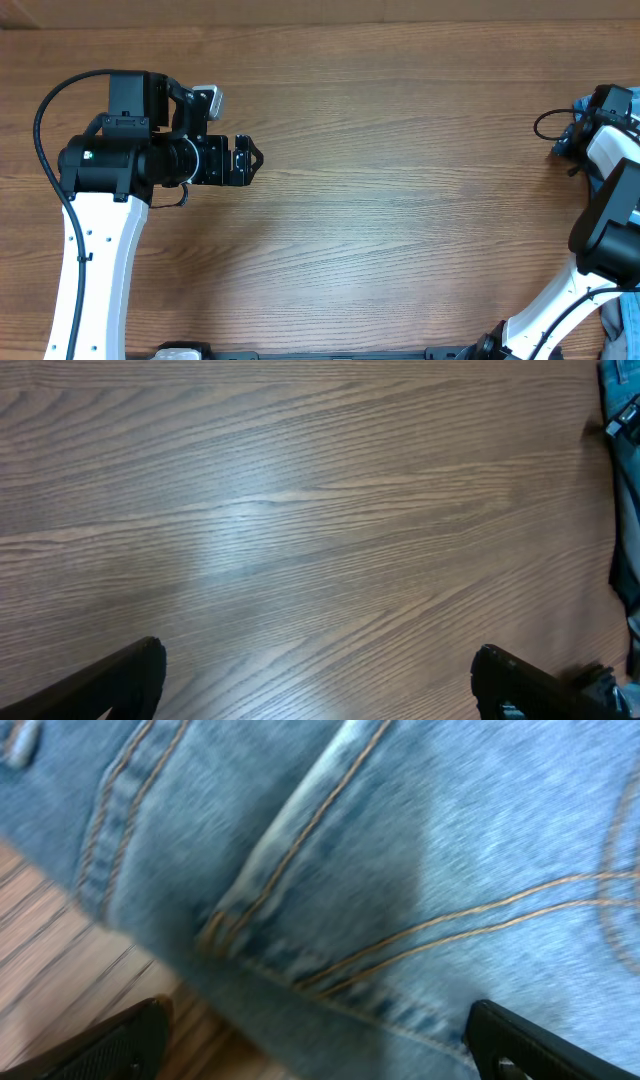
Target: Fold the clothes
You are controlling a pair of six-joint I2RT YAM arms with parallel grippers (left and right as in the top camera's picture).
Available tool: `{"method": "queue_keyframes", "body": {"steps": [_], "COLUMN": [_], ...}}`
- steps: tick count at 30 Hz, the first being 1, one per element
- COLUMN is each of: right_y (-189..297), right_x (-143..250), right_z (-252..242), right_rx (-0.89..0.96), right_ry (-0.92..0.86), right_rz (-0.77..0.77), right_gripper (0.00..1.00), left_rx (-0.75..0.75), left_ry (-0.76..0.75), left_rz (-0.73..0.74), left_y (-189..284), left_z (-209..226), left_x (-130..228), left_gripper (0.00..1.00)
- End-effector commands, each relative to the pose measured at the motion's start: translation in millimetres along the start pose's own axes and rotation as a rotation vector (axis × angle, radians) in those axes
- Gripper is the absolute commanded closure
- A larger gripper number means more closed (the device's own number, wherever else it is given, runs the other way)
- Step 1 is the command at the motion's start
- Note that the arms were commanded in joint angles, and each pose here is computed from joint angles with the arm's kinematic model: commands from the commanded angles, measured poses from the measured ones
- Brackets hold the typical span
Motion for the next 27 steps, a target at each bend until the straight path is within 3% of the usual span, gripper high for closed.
{"method": "queue_keyframes", "body": {"steps": [1, 5, 9, 16, 23, 27], "right_y": [-4.2, -5.4, -6.6, -7.7, 16.0, 35.8], "right_x": [-10.9, -14.4, -15.8, 2.8, 5.2, -8.9], "right_z": [-17.4, -30.4, -34.2, -6.4, 8.8, 2.3], "right_rx": [0.158, 0.226, 0.234, -0.003, -0.159, -0.172], "right_ry": [-0.026, -0.079, -0.087, -0.045, -0.112, -0.143], "right_rz": [-0.071, -0.093, -0.094, 0.047, 0.126, 0.093], "right_gripper": [0.01, 0.13, 0.19, 0.05, 0.07, 0.04], "left_rx": [-0.002, -0.002, -0.002, -0.003, -0.002, -0.001], "left_ry": [-0.04, -0.04, -0.04, -0.046, -0.044, -0.039], "left_rz": [-0.029, -0.027, -0.028, -0.044, -0.037, -0.026], "left_y": [6.2, 6.2, 6.2, 6.3, 6.3, 6.2], "left_z": [-2.7, -2.7, -2.7, -2.5, -2.6, -2.8], "left_x": [-7.1, -6.8, -7.0, -10.0, -8.8, -6.5], "left_gripper": [0.0, 0.0, 0.0, 0.0, 0.0, 0.0]}}
Point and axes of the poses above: each gripper's point midway between its finger pads, its own y axis back along the fingers, its own z axis along the line the jaws close on, x = y × z, the point moved 6 cm from there along y, back along the fingers, and after that the axes turned 8 degrees about -y, right-handed, at the moved point
